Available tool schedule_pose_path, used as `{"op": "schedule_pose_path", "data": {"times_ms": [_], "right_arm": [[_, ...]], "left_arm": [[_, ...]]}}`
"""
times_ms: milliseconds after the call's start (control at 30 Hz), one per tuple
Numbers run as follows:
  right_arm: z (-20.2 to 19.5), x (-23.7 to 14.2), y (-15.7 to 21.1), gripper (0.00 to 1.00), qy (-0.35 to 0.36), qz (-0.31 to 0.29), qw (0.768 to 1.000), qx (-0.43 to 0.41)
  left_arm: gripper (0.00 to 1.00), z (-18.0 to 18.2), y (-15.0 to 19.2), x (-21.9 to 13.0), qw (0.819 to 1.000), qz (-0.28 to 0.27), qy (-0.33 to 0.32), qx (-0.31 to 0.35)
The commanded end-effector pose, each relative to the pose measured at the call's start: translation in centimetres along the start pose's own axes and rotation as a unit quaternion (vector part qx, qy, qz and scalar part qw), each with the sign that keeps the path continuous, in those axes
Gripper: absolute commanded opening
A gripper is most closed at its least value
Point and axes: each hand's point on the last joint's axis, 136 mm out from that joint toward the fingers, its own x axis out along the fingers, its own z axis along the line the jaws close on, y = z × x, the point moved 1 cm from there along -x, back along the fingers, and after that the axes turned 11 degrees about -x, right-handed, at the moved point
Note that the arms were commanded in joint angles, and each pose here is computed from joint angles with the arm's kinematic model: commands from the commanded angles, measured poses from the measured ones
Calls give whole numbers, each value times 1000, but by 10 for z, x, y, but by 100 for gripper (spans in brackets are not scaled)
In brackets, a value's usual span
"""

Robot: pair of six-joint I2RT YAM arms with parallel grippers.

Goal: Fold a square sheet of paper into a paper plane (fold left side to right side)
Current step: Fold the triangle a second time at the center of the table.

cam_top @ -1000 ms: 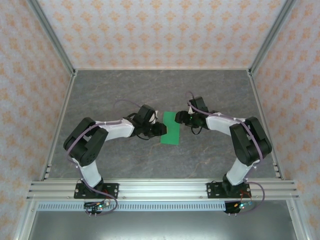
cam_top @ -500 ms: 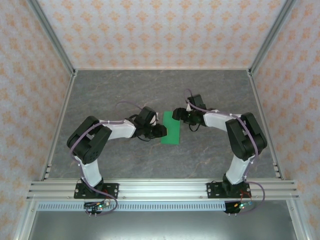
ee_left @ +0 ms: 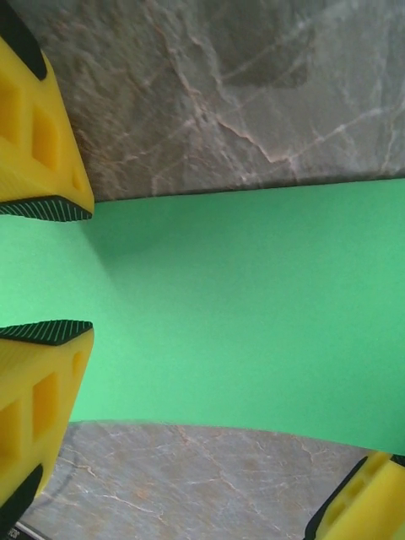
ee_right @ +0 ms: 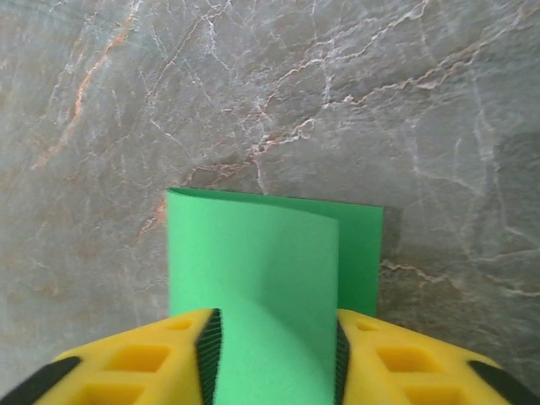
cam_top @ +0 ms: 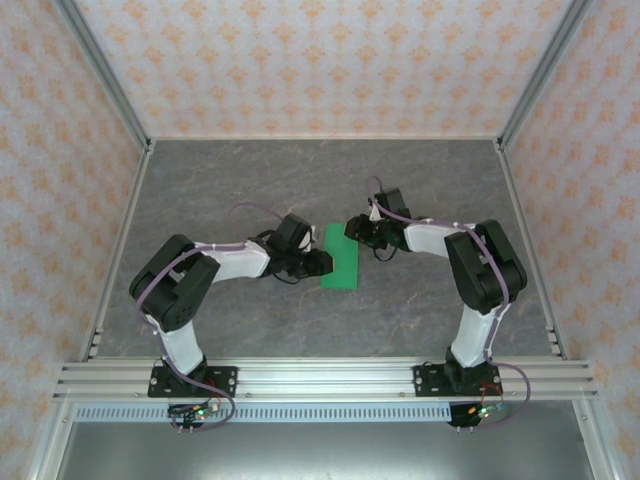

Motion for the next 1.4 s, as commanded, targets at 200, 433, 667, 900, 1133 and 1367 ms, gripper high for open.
{"op": "schedule_pose_path", "data": {"times_ms": [200, 433, 667, 900, 1133, 1367], "right_arm": [[17, -12, -9, 10, -25, -14, 1000, -11], [19, -18, -6, 7, -9, 16, 1000, 11], [18, -18, -3, 7, -8, 27, 999, 21], [18, -18, -2, 7, -6, 31, 999, 23], [17, -16, -2, 7, -6, 32, 999, 24], [18, -16, -2, 7, -8, 33, 999, 24]], "left_arm": [[54, -23, 7, -61, 983, -78, -32, 163], [63, -44, 50, -74, 929, -99, -114, 337], [65, -61, 67, -51, 891, -100, -178, 405], [67, -72, 62, -33, 879, -115, -202, 416], [68, -75, 66, -13, 857, -110, -234, 446], [63, -68, 54, -9, 821, -132, -294, 470]]}}
